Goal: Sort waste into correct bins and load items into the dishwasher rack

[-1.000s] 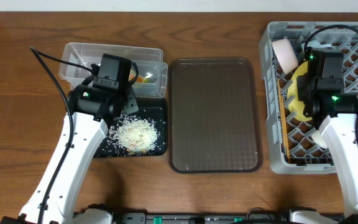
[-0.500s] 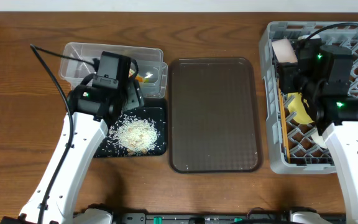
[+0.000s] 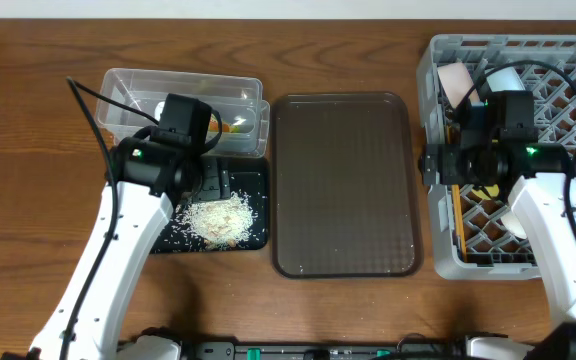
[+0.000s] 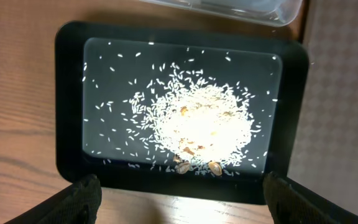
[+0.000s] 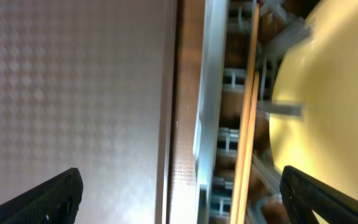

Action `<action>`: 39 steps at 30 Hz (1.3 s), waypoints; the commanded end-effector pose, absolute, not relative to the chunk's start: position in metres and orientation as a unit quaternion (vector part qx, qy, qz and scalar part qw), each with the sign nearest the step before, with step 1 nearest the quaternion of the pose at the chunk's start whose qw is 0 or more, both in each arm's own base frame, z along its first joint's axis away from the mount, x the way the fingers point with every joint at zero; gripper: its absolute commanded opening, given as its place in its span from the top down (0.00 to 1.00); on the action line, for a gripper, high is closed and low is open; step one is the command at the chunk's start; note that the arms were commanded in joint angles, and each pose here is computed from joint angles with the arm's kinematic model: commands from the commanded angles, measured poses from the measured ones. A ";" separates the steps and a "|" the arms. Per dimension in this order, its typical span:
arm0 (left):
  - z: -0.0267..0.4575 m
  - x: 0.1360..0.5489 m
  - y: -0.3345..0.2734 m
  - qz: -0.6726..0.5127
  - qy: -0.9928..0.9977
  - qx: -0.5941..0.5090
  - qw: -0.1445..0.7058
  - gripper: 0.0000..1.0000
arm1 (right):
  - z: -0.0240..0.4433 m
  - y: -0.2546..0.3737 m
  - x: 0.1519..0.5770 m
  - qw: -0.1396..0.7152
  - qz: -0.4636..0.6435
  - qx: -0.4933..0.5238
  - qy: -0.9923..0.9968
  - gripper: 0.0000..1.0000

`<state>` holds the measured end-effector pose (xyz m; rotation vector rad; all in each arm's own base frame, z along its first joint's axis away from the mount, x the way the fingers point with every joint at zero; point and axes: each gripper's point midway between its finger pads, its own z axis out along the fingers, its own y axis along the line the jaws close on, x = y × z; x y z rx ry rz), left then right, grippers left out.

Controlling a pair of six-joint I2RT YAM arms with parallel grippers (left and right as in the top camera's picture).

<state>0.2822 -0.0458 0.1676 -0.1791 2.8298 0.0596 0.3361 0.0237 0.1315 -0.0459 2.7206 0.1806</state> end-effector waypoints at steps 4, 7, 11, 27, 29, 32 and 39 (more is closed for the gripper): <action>0.191 0.260 -0.048 -0.008 0.971 -0.038 0.235 0.12 | 0.164 0.016 0.322 0.269 0.052 0.000 0.962 0.01; 0.196 0.244 -0.051 -0.024 0.958 -0.015 0.284 0.09 | 0.183 0.016 0.313 0.335 0.051 -0.004 0.941 0.01; 0.195 0.220 -0.045 -0.045 0.944 -0.034 0.325 0.08 | 0.205 0.008 0.290 0.419 0.031 0.001 0.907 0.01; 0.209 0.205 -0.041 -0.063 0.926 -0.041 0.371 0.08 | 0.208 0.008 0.230 0.449 0.028 0.001 0.893 0.01; 0.209 0.205 -0.041 -0.063 0.926 -0.041 0.371 0.07 | 0.202 0.008 0.225 0.435 0.029 0.001 0.900 0.01; 0.209 0.205 -0.041 -0.062 0.926 -0.041 0.371 0.07 | 0.193 0.008 0.218 0.414 0.029 0.002 0.910 0.01; 0.209 0.205 -0.041 -0.063 0.926 -0.041 0.371 0.07 | 0.178 0.008 0.203 0.373 0.029 0.003 0.927 0.01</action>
